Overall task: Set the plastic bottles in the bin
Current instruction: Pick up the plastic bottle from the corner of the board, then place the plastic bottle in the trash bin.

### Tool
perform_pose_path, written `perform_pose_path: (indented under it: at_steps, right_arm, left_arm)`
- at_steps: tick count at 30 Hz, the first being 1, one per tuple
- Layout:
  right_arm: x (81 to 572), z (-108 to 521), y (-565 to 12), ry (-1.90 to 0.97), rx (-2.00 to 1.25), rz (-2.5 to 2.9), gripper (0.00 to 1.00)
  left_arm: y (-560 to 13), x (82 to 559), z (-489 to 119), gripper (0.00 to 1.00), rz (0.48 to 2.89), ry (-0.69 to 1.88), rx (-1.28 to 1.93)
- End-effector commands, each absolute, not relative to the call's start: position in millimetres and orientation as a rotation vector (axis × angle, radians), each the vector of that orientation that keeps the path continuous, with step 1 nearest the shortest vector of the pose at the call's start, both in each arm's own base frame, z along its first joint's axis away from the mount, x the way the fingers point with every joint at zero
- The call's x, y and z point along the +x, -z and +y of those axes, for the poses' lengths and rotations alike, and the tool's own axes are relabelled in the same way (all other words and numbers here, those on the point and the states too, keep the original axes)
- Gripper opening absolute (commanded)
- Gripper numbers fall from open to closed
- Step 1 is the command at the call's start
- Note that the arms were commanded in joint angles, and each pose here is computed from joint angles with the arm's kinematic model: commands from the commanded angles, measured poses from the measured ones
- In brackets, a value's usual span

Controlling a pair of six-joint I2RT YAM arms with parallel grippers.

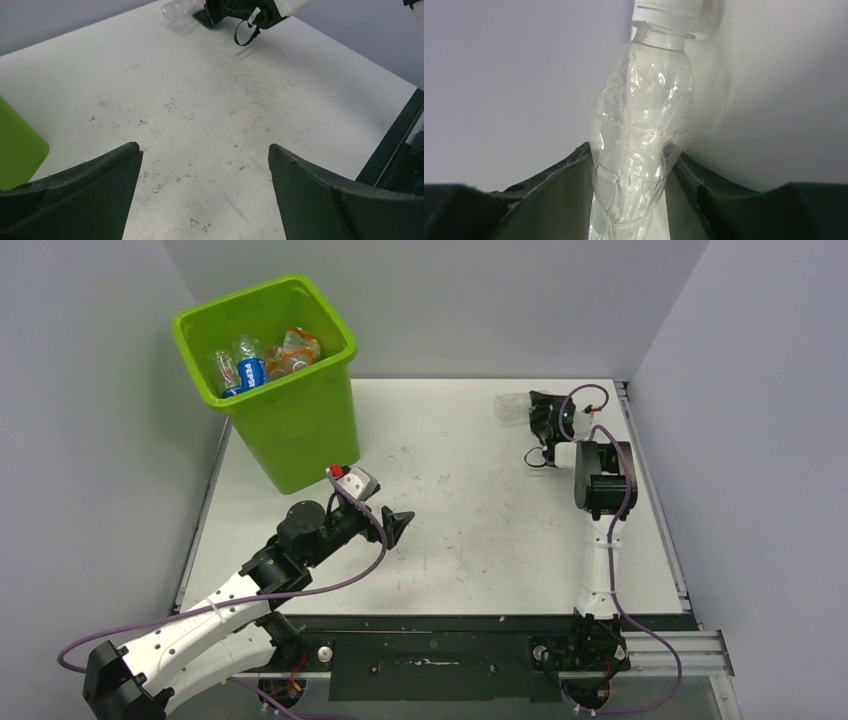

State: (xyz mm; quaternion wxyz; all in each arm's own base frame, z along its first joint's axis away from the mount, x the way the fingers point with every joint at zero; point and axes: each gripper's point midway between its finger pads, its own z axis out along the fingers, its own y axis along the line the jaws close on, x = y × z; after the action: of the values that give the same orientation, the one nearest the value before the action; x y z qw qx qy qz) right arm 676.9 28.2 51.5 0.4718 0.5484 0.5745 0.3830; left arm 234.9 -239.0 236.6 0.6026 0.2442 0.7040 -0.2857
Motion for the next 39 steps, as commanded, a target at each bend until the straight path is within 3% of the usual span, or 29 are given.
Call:
perform_pose_path:
  at_steps: [1,9,14,26,32,39]
  right_arm:
    - [635,54,-142,-0.966,1.112,1.429,0.22]
    - [486,135,-231,-1.163,0.684,1.364,0.20]
    - [395,182,-244,-1.086,0.411,1.484,0.18]
    - [225,220,-306,-0.999,-0.186,1.484,0.16]
    - [172,230,-296,-1.044,-0.441,1.483,0.16]
    - [151,239,-299,-1.077,-0.612,1.446,0.15]
  left_arm:
    - [-278,231,-233,0.97,1.500,0.723,0.463]
    - [-325,206,-231,0.97,1.364,0.897,0.392]
    - [-338,193,-226,0.98,1.337,1.043,0.266]
    - [-373,177,-246,1.00,1.316,1.221,0.284]
    - [-417,169,-268,0.96,1.248,1.259,0.429]
    - [-435,170,-303,0.96,1.303,1.334,0.563]
